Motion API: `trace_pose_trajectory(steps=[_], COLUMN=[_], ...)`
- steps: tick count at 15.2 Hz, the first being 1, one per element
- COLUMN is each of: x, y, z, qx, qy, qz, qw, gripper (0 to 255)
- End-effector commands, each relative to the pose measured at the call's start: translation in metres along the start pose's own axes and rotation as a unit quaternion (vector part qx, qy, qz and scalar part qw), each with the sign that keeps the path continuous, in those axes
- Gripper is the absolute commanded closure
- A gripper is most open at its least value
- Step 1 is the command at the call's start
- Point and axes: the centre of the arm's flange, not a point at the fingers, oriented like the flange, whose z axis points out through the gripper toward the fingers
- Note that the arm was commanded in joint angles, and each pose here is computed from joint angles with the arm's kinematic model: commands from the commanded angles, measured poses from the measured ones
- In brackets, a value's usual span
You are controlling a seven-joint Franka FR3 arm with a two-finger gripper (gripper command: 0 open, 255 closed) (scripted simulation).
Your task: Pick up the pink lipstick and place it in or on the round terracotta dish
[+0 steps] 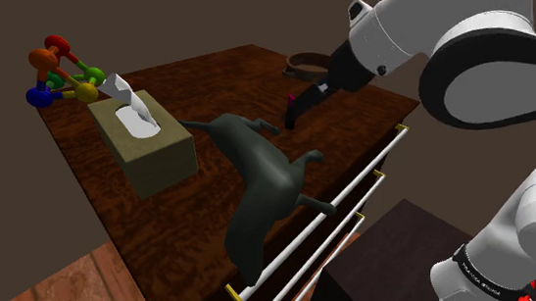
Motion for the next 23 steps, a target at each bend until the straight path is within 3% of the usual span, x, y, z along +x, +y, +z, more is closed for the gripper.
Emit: trace_pose_trajectory(steps=[1, 6, 13, 14, 23], x=[0.000, 0.000, 0.000, 0.000, 0.000], y=[-0.003, -0.003, -0.003, -0.003, -0.003], z=[0.011, 0.035, 0.035, 0.035, 0.035], qx=[0.000, 0.000, 0.000, 0.000, 0.000], qy=[0.004, 0.004, 0.004, 0.004, 0.004], qz=[-0.001, -0.001, -0.001, -0.001, -0.001], qw=[1.0000, 1.0000, 1.0000, 1.0000, 1.0000], gripper=[0, 0, 0, 255, 255])
